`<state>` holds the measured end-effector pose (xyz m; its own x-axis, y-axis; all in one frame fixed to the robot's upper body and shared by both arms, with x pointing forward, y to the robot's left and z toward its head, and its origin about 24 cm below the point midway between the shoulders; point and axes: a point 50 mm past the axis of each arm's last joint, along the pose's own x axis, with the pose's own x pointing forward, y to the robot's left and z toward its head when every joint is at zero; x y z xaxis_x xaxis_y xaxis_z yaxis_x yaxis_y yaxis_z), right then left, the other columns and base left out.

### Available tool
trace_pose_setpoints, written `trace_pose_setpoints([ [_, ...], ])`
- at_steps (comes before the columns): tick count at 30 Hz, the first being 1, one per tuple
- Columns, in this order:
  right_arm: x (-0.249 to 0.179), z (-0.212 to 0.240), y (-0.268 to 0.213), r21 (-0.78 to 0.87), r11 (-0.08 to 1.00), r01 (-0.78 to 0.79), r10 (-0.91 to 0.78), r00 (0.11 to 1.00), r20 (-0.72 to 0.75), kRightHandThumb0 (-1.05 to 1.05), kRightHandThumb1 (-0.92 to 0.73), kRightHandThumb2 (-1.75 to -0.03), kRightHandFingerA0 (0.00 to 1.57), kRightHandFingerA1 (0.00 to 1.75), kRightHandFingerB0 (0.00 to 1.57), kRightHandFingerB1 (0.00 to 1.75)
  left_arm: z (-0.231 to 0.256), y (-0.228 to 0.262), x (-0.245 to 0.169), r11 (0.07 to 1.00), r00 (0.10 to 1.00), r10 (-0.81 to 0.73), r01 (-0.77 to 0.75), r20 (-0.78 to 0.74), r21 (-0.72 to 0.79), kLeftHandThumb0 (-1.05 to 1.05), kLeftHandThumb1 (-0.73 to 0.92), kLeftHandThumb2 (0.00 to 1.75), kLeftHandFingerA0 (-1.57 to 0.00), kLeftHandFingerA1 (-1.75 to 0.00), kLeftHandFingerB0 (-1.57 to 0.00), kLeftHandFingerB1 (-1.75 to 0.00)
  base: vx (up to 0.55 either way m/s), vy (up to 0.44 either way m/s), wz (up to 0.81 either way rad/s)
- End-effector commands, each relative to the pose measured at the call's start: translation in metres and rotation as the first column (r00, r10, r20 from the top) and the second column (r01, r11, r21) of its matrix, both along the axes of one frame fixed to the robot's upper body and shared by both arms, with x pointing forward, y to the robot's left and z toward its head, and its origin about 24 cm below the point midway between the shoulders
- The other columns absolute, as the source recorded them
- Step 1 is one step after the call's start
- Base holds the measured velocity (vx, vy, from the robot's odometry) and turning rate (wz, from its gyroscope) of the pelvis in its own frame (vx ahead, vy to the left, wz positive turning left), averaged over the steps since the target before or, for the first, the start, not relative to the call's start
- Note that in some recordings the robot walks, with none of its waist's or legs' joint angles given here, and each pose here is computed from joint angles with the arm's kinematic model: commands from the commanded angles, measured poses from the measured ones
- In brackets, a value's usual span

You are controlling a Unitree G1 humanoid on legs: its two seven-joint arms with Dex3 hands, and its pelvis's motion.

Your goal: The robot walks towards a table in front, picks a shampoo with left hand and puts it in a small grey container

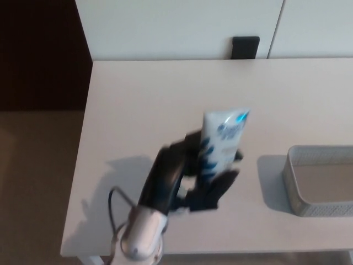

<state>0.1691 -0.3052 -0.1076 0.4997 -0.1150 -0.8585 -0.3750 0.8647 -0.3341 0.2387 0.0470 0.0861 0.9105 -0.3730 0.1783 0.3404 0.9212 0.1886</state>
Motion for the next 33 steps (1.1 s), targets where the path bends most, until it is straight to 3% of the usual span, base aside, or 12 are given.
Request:
trace_pose_setpoints([
  [1, -0.001, 0.001, -0.003, 0.010, 1.000, 0.017, -0.017, 1.000, 0.005, -0.28, -0.70, -0.61, 0.54, 0.42, 0.48, 0.38, 0.054, -0.026, 0.007, 0.993, 0.978, -0.113, 0.103, 0.178, 0.063, -0.19, 0.64, 0.89, -1.03, -1.41, -0.85, -1.20, 0.00, 0.000, 0.00],
  [4, -0.002, 0.001, -0.003, 0.020, 1.000, 0.022, -0.022, 1.000, 0.007, -0.27, -0.70, -0.61, 0.53, 0.42, 0.48, 0.38, 0.063, -0.037, 0.010, 0.987, 0.963, -0.139, 0.115, 0.229, 0.115, -0.20, 0.64, 0.88, -1.02, -1.37, -0.86, -1.20, 0.00, 0.000, 0.00],
  [7, -0.004, 0.000, -0.003, 0.022, 1.000, 0.022, -0.022, 1.000, 0.007, -0.27, -0.69, -0.60, 0.54, 0.43, 0.49, 0.39, 0.076, -0.059, 0.018, 0.972, 0.944, -0.178, 0.126, 0.278, 0.196, -0.24, 0.65, 0.91, -0.92, -1.58, -0.80, -1.32, 0.00, 0.000, 0.00],
  [10, -0.003, 0.001, -0.004, 0.014, 1.000, 0.009, -0.009, 1.000, 0.011, -0.27, -0.69, -0.60, 0.54, 0.44, 0.48, 0.39, 0.085, -0.076, 0.025, 0.961, 0.924, -0.220, 0.151, 0.312, 0.232, -0.20, 0.65, 0.91, -0.86, -1.62, -0.76, -1.39, 0.00, 0.000, 0.00],
  [12, -0.003, 0.001, -0.004, 0.011, 1.000, 0.003, -0.003, 1.000, 0.006, -0.28, -0.70, -0.61, 0.54, 0.43, 0.48, 0.39, 0.087, -0.091, 0.029, 0.949, 0.924, -0.241, 0.160, 0.297, 0.273, -0.23, 0.64, 0.88, -1.01, -1.60, -0.81, -1.33, 0.00, 0.000, 0.00],
  [13, -0.002, 0.001, -0.003, 0.011, 1.000, 0.003, -0.003, 1.000, 0.007, -0.28, -0.70, -0.61, 0.53, 0.42, 0.48, 0.38, 0.087, -0.097, 0.032, 0.941, 0.924, -0.251, 0.164, 0.287, 0.295, -0.21, 0.69, 0.84, -0.81, -1.64, -0.78, -1.36, 0.00, 0.000, 0.00],
  [18, -0.001, 0.002, -0.003, 0.017, 1.000, 0.004, -0.004, 1.000, 0.008, -0.28, -0.69, -0.60, 0.53, 0.43, 0.48, 0.39, 0.083, -0.123, 0.042, 0.912, 0.934, -0.265, 0.161, 0.242, 0.376, -0.16, 0.76, 0.74, -0.73, -1.72, -0.72, -1.47, 0.00, 0.000, -0.01],
  [25, 0.005, 0.001, 0.001, 0.001, 1.000, -0.002, 0.002, 1.000, 0.008, -0.28, -0.69, -0.60, 0.57, 0.43, 0.49, 0.39, 0.065, -0.143, 0.057, 0.876, 0.956, -0.242, 0.141, 0.167, 0.461, -0.15, 0.74, 0.78, -0.71, -1.71, -0.69, -1.46, 0.00, 0.000, 0.00],
  [26, 0.006, 0.002, 0.002, 0.001, 1.000, -0.015, 0.015, 1.000, 0.009, -0.27, -0.70, -0.60, 0.56, 0.43, 0.50, 0.39, 0.061, -0.145, 0.059, 0.858, 0.959, -0.242, 0.142, 0.146, 0.494, -0.20, 0.79, 0.62, -0.69, -1.71, -0.58, -1.57, 0.00, 0.000, 0.00],
  [28, 0.007, 0.002, 0.003, 0.000, 1.000, -0.025, 0.025, 1.000, 0.010, -0.28, -0.71, -0.61, 0.55, 0.43, 0.49, 0.39, 0.056, -0.148, 0.061, 0.843, 0.961, -0.243, 0.141, 0.134, 0.519, -0.15, 0.77, 0.65, -0.81, -1.69, -0.61, -1.54, 0.00, 0.000, 0.00],
  [32, 0.009, 0.002, 0.005, 0.017, 1.000, -0.010, 0.010, 1.000, 0.013, -0.26, -0.71, -0.61, 0.53, 0.42, 0.47, 0.39, 0.038, -0.152, 0.057, 0.807, 0.955, -0.279, 0.174, 0.105, 0.564, -0.18, 0.70, 0.68, -0.74, -1.66, -0.68, -1.53, 0.00, 0.000, 0.00],
  [33, 0.008, 0.002, 0.005, 0.015, 1.000, -0.015, 0.015, 1.000, 0.015, -0.25, -0.71, -0.61, 0.53, 0.42, 0.47, 0.39, 0.032, -0.153, 0.055, 0.815, 0.956, -0.279, 0.189, 0.086, 0.548, -0.15, 0.66, 0.75, -0.85, -1.64, -0.69, -1.47, 0.00, 0.000, 0.00],
])
